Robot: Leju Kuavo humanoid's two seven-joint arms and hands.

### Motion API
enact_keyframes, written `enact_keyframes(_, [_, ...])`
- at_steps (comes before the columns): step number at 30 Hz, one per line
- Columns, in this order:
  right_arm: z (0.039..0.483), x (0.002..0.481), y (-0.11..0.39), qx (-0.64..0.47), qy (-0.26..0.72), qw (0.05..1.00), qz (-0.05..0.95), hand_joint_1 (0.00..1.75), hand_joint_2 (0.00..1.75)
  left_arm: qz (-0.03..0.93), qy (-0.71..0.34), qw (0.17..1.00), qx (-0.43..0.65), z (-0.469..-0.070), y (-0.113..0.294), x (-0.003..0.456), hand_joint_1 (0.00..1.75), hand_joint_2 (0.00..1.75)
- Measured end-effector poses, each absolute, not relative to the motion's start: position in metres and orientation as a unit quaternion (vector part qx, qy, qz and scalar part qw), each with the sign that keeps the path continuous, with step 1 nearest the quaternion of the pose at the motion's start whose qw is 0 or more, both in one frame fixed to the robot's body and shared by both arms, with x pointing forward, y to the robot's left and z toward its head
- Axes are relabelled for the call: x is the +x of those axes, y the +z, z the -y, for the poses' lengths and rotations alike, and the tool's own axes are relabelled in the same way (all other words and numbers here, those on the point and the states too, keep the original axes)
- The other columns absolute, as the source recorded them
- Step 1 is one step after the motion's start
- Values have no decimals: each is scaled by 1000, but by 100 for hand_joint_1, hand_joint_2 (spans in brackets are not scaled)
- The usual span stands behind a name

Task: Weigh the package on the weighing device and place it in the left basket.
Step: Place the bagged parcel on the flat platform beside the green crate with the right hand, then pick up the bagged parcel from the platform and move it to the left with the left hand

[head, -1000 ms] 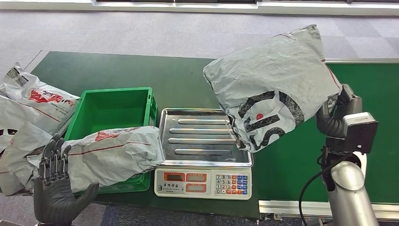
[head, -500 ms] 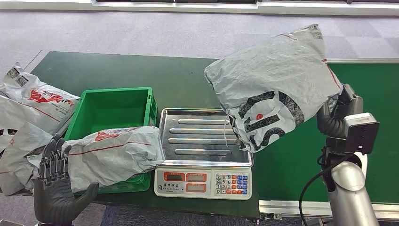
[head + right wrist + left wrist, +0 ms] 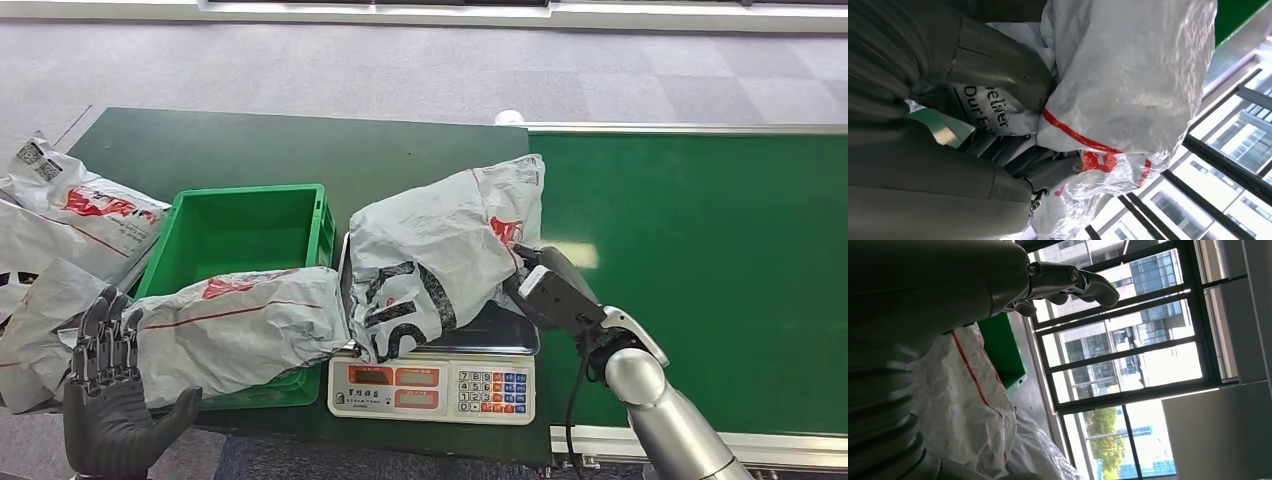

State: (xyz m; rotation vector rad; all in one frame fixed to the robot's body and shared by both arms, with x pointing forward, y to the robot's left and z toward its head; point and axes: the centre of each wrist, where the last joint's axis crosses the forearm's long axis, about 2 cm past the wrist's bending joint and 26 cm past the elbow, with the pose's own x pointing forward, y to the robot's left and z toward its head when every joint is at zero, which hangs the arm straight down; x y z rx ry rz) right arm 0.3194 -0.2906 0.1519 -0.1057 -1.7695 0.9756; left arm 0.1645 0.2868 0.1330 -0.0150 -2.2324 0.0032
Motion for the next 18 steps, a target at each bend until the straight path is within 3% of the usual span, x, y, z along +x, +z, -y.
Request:
enact_keyframes(11, [294, 320, 144, -39, 428, 537, 726, 175, 175, 898, 1, 440, -4, -286, 133, 164, 0, 175])
enact_keyframes(12, [294, 320, 144, -38, 428, 537, 726, 158, 175, 898, 0, 440, -4, -286, 133, 164, 0, 175])
enact_keyframes(15, [294, 320, 143, -31, 427, 533, 730, 27, 175, 898, -3, 440, -2, -285, 134, 164, 0, 175])
enact_keyframes(16, [294, 319, 143, -25, 427, 530, 733, 0, 175, 898, -5, 440, -2, -284, 134, 164, 0, 175])
enact_keyframes(18, [294, 319, 142, -10, 430, 522, 737, 0, 175, 898, -7, 439, -4, -283, 135, 164, 0, 175])
